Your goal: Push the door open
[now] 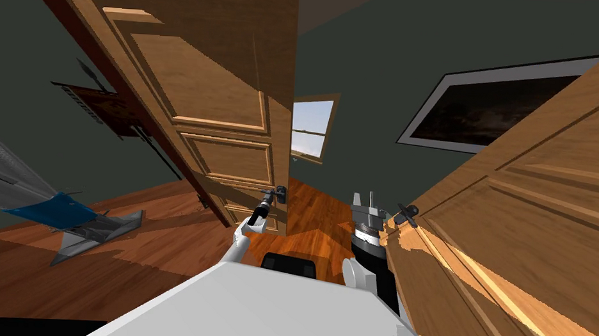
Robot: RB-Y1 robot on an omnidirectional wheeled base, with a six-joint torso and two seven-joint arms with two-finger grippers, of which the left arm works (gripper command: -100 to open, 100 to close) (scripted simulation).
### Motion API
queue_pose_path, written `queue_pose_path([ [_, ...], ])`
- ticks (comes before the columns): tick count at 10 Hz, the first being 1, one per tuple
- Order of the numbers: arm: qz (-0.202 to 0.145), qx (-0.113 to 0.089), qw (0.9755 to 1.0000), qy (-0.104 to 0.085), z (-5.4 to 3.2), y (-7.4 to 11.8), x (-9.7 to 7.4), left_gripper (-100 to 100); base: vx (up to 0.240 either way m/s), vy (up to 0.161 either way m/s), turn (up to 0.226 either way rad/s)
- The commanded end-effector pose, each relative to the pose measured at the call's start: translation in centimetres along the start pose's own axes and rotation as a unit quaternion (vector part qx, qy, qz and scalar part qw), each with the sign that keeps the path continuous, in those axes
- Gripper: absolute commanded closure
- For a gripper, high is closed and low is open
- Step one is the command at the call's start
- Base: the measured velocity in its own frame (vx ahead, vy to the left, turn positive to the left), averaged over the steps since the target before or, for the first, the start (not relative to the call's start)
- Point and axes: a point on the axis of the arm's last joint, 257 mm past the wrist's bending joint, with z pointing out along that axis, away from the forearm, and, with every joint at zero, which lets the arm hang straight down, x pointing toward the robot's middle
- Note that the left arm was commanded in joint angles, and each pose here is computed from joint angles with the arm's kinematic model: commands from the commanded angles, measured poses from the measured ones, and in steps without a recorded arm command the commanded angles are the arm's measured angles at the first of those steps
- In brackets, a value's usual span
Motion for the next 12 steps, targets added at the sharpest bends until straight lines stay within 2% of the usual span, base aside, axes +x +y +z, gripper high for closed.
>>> queue_pose_path([
  [1,-0.002,0.005,1.0000,-0.008,0.25,-0.4,-0.6,100,0.166,-0.134,0.074],
  [3,-0.003,0.001,0.9999,-0.011,0.16,0.0,-0.9,100,0.120,-0.062,0.051],
  [4,0.003,0.003,0.9998,-0.020,0.24,-0.2,-2.3,100,0.120,-0.014,0.033],
  [12,0.020,0.006,0.9978,-0.063,0.06,-0.6,-8.0,100,0.188,-0.062,0.054],
])
